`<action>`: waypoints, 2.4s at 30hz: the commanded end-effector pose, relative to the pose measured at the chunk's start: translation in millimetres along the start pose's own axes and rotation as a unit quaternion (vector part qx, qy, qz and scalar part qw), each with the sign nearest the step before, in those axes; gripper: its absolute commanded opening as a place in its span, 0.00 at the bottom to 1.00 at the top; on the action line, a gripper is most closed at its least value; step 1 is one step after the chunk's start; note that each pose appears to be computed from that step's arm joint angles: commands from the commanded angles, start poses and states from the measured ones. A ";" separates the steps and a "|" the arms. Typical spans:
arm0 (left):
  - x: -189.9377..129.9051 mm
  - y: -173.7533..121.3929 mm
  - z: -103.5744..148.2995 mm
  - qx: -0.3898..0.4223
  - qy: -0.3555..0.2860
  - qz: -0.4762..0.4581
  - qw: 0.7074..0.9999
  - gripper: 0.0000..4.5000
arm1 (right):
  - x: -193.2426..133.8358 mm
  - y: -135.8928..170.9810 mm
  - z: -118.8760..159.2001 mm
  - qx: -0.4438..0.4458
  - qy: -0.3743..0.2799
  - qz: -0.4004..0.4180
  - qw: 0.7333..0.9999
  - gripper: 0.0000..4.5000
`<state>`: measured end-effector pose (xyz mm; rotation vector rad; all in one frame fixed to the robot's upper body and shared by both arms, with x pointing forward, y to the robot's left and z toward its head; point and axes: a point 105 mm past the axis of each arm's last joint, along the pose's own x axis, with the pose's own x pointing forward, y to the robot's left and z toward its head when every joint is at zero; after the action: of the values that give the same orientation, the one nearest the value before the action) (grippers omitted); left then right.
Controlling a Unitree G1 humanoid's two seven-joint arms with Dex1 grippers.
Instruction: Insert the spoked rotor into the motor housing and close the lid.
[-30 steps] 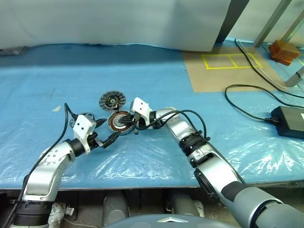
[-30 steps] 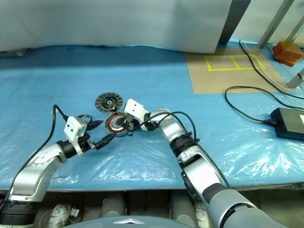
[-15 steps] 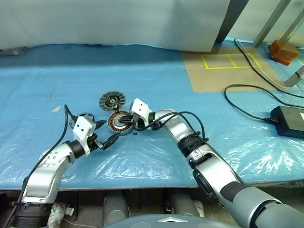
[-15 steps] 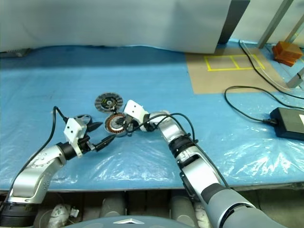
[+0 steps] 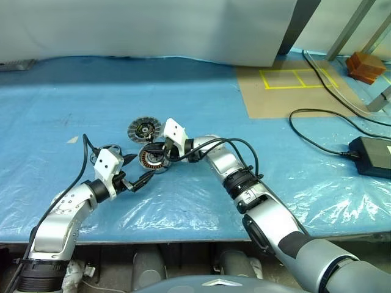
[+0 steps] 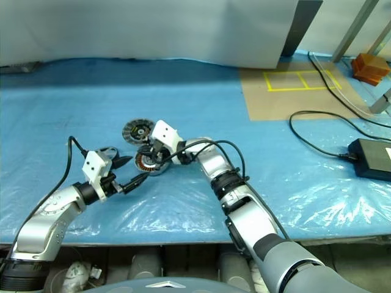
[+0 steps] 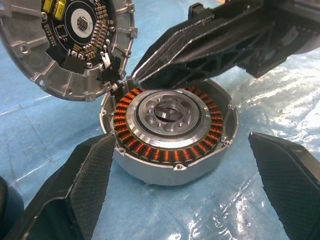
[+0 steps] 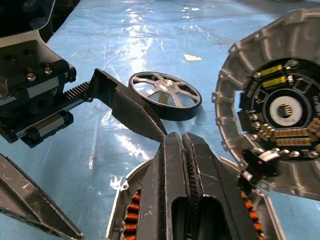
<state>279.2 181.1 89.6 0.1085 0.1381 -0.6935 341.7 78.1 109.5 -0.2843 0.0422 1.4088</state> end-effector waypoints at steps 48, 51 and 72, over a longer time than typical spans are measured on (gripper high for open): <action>3.2 -2.3 11.1 0.016 -0.019 -0.008 1.000 1.00 | 4.6 -1.6 -23.4 0.053 0.046 -0.013 0.997 0.01; 3.6 -2.3 11.0 0.016 -0.019 -0.007 1.000 1.00 | 4.0 3.8 -47.8 0.035 0.102 -0.016 0.994 0.01; 5.8 0.5 12.1 0.017 -0.020 -0.011 1.000 1.00 | -6.7 -16.0 12.8 0.088 -0.035 -0.026 0.995 0.01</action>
<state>285.1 176.7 93.0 0.1118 0.1243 -0.7089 356.8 67.2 117.8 -0.0360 0.1528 1.3330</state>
